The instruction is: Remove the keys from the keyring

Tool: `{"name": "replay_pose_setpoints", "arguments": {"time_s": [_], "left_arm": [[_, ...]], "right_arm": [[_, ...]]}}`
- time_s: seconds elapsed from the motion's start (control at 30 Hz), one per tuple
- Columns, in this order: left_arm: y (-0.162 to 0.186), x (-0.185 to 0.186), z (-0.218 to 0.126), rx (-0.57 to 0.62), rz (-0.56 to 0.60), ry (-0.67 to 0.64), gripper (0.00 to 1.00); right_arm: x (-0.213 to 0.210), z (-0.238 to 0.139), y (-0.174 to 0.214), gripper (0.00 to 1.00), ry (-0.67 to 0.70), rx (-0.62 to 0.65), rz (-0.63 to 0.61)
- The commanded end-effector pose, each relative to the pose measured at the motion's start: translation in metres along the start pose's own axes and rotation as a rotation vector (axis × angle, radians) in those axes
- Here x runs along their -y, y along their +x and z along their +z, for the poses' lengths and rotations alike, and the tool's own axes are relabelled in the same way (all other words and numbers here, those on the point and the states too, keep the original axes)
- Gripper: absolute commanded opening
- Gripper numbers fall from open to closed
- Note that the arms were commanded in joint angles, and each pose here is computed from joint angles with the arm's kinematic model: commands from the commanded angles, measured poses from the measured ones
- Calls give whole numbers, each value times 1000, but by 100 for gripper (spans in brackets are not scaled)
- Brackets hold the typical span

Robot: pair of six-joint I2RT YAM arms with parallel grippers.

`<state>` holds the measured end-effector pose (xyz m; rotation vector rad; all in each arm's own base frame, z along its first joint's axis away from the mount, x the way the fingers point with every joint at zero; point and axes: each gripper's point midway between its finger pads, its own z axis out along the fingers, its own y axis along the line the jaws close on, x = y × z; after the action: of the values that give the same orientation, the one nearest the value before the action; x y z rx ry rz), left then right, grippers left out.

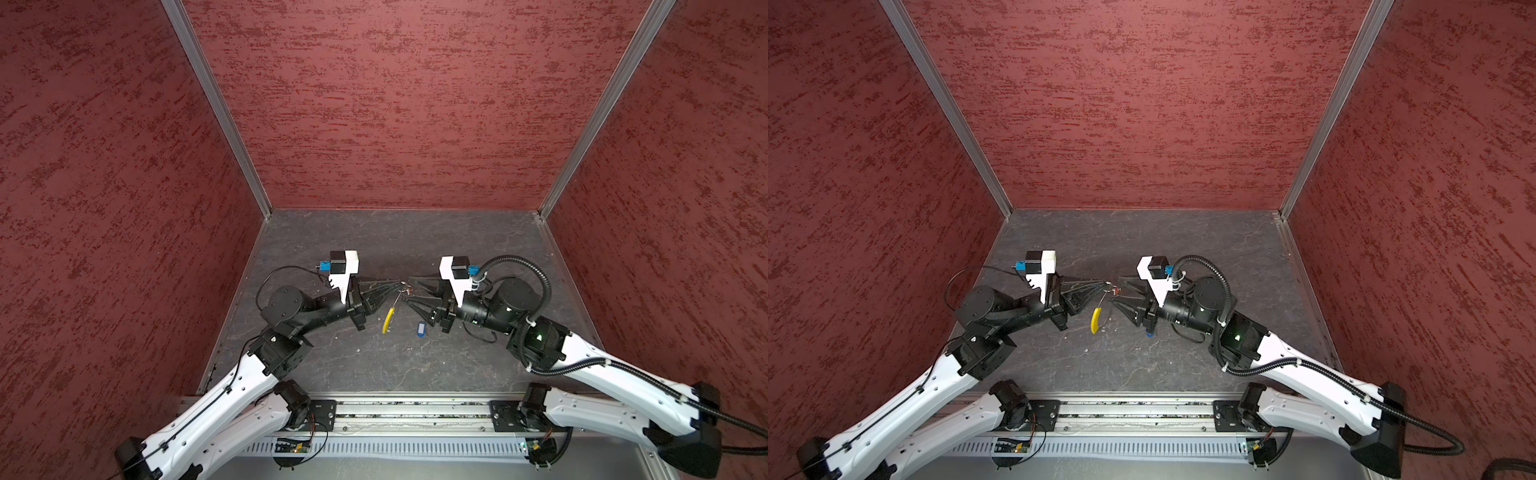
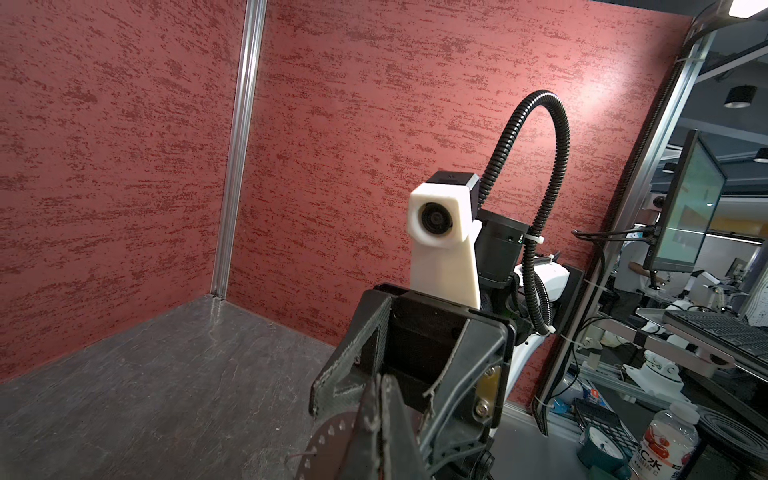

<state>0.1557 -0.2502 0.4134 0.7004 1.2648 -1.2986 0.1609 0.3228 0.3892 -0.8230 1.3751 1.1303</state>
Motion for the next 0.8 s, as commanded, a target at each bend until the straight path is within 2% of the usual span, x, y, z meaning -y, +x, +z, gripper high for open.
{"name": "replay_pose_setpoints", "arguments": {"time_s": [0.0, 0.4, 0.57, 0.77], "left_arm": [[-6, 3, -1, 27, 14, 1, 0], [-9, -1, -2, 40, -6, -29, 0], [-8, -3, -1, 35, -15, -34, 0], [-10, -7, -2, 47, -26, -59, 0]], "right_arm": [[4, -1, -5, 48, 40, 10, -19], [0, 0, -3, 31, 38, -3, -37], [1, 0, -5, 21, 55, -1, -48], [2, 0, -3, 0, 74, -11, -66]]}}
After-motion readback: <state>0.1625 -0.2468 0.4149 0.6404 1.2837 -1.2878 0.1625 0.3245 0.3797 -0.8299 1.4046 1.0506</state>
